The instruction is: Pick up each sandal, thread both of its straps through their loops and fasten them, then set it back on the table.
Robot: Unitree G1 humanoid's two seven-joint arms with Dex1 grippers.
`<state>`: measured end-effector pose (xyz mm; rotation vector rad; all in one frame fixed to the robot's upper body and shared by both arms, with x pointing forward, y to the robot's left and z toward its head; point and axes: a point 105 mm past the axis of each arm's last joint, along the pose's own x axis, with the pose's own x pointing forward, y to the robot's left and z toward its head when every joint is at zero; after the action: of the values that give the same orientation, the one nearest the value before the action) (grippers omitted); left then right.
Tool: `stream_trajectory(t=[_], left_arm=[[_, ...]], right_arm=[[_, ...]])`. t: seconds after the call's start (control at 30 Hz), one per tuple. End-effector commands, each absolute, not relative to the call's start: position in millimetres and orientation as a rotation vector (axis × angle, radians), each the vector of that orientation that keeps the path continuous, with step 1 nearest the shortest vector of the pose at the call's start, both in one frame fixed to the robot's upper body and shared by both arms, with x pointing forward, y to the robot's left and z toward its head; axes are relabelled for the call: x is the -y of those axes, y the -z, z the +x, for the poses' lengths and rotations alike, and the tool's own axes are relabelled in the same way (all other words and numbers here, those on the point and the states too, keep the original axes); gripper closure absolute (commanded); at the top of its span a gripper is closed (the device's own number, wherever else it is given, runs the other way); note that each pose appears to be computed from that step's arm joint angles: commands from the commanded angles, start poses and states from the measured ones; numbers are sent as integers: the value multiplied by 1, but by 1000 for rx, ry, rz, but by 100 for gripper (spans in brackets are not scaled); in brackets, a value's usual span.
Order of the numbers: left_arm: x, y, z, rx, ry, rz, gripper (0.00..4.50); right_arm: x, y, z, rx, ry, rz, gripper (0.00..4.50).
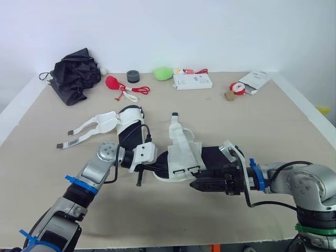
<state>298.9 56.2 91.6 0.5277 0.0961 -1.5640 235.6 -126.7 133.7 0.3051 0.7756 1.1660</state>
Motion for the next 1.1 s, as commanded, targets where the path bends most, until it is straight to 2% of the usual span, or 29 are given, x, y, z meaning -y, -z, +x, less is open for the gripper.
stream_trajectory(t=[0.03, 0.23, 0.47, 0.9, 1.0, 1.03, 1.07, 1.1], left_arm=[[-61, -56, 285, -262, 1604, 534, 450], [-63, -55, 284, -264, 1592, 532, 450], [-64, -56, 286, -265, 1586, 535, 450], [-63, -55, 288, -261, 1582, 537, 450], [-63, -55, 288, -259, 1580, 535, 450], [-63, -55, 288, -259, 1579, 534, 450], [-63, -55, 288, -258, 1579, 533, 450], [-63, -55, 288, -258, 1578, 533, 450]], right_arm=[[124, -152, 236, -704, -1217, 311, 59], [127, -153, 238, -721, -1215, 301, 59], [135, -136, 239, -781, -1176, 244, 59], [127, -147, 251, -730, -1217, 277, 59], [127, -145, 249, -736, -1220, 274, 149], [127, -145, 248, -737, -1224, 274, 206], [127, -145, 247, -738, -1227, 274, 236], [127, -145, 247, -736, -1229, 275, 299]])
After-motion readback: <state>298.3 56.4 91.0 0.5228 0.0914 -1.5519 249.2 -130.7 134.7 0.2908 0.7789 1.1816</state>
